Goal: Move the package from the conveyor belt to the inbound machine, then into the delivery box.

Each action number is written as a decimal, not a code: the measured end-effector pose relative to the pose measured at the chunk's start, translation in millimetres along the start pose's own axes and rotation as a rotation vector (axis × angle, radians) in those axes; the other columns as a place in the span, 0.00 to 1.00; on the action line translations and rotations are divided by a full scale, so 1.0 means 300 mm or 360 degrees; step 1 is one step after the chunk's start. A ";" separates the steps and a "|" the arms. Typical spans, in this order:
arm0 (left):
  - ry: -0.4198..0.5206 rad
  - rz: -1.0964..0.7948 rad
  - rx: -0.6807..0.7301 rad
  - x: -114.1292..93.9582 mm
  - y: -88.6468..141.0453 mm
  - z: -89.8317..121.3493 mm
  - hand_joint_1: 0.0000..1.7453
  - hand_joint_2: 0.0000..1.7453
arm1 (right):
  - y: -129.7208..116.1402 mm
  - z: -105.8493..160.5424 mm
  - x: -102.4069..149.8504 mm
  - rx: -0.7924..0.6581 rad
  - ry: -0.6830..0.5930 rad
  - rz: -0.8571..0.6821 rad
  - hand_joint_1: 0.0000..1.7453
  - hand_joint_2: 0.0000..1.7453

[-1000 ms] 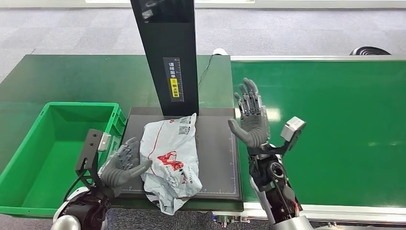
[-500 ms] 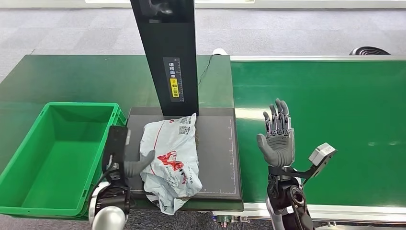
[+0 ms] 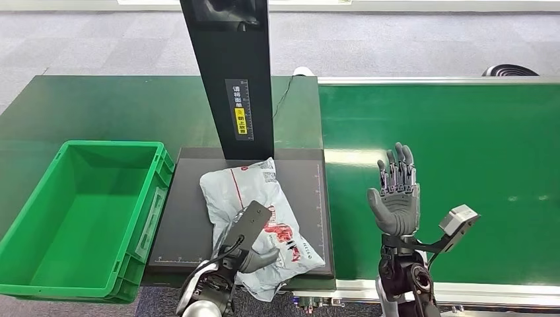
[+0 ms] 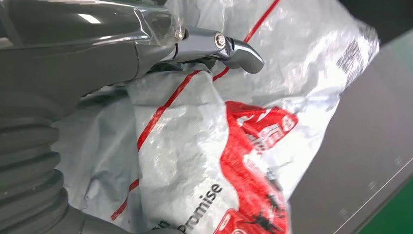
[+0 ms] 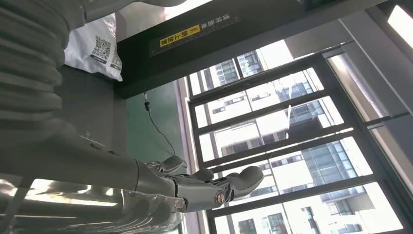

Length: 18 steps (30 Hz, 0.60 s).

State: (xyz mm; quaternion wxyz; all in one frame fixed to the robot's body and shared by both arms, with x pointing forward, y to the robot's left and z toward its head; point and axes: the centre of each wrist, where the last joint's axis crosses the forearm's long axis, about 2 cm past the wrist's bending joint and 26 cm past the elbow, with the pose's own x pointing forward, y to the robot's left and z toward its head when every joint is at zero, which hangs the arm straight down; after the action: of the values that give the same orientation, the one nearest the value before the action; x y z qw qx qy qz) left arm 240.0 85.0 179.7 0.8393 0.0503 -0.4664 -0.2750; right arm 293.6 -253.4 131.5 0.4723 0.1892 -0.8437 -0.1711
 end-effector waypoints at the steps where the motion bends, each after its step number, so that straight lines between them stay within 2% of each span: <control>1: 0.0001 -0.0030 -0.0011 -0.003 -0.008 -0.007 0.00 1.00 | -0.002 0.002 0.003 -0.0002 -0.0003 0.0000 0.00 1.00; 7: -0.0147 -0.0197 -0.0057 -0.039 -0.054 -0.061 0.00 1.00 | -0.004 0.007 0.016 0.0001 -0.0023 -0.0002 0.00 1.00; 11: -0.0312 -0.0285 -0.0093 -0.078 -0.081 -0.101 0.98 1.00 | 0.000 0.003 0.024 0.0013 -0.0039 -0.0006 0.00 1.00; 18: -0.0627 -0.0396 -0.0182 -0.144 -0.107 -0.163 1.00 1.00 | 0.013 -0.004 0.043 0.0040 -0.0078 -0.0015 0.00 1.00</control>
State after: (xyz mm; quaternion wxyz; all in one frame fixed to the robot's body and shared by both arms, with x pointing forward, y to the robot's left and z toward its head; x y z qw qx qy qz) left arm 248.4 71.5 108.8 0.6932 0.0052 -0.5950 -0.4067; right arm 287.8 -256.3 143.4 0.4484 0.1947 -0.8562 -0.1673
